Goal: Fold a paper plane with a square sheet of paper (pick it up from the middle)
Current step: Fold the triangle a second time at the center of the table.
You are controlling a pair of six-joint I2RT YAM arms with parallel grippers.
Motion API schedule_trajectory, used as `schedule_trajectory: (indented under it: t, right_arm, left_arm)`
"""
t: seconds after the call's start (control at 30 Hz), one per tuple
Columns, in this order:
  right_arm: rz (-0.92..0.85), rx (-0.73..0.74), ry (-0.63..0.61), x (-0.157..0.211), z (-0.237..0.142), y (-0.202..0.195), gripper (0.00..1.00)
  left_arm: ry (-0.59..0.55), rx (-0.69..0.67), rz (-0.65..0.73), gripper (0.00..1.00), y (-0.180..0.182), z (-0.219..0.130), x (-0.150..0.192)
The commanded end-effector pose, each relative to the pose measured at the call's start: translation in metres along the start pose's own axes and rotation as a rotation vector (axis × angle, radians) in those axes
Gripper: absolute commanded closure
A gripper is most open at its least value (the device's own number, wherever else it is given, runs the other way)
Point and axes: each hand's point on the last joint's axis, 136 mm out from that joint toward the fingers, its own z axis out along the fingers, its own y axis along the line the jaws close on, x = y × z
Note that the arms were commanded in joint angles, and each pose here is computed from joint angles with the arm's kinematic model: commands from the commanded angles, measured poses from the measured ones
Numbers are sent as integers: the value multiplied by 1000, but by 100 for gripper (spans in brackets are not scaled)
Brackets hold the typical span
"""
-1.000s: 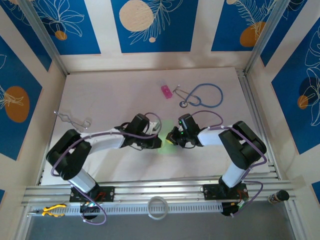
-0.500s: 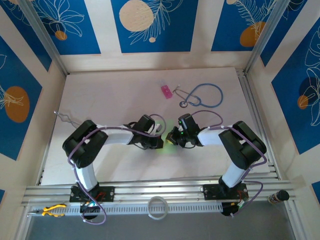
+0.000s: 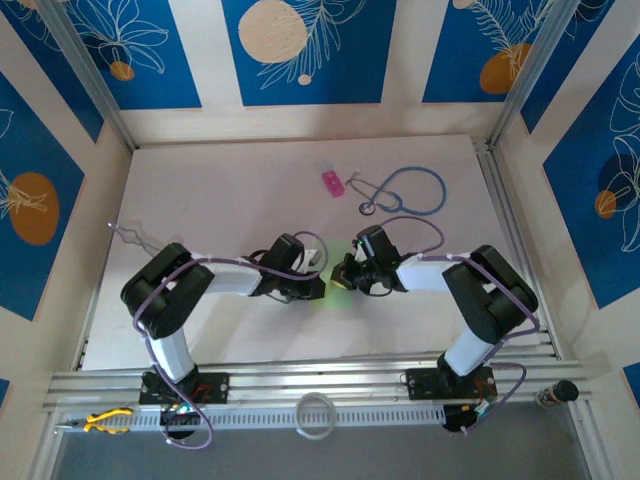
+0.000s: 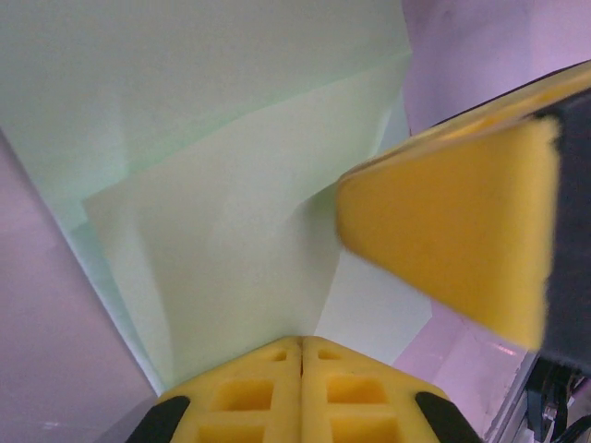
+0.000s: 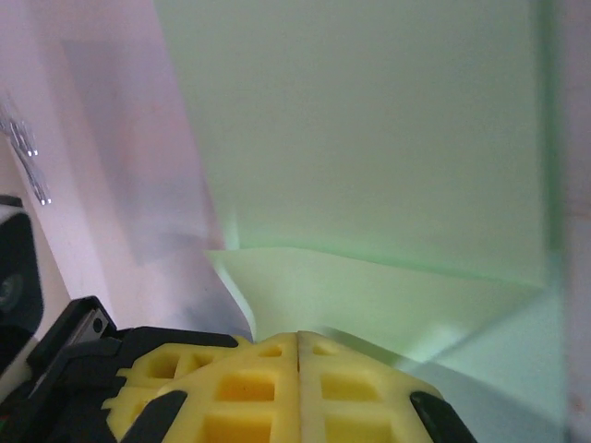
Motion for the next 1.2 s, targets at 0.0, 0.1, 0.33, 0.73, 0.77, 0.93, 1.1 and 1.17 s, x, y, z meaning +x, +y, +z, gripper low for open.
schedule_trajectory:
  t: [0.0,0.1,0.33,0.73,0.77,0.93,1.1,1.17]
  right_arm:
    - [-21,21,61,10,11,-3,100]
    - [35,106,35,3,9,-29,100]
    - [81,69,-64,-30,-10,-43,100]
    - [12,-62,-190,-53,-46,-18,98]
    - [-4,-67,-190,-50,-47,-14,97]
    - [-43,-66,-114,-29,-35,-4,97]
    - [-20,-8,-65,-23,-17,-14,98]
    - [6,30,-58,-23,-13,-24,100]
  left_arm:
    - [103,-127,-67,100,37,2,34]
    - [99,-130,-60,100,37,1,33]
    - [116,-130,-51,100,38,2,36]
    - [118,-113,-26,100,34,0,36]
    - [118,-111,-22,100,33,0,35]
    - [115,-112,-12,100,31,-1,33]
    - [107,-99,-7,100,27,-1,29]
    - [105,-93,-4,100,24,-1,27]
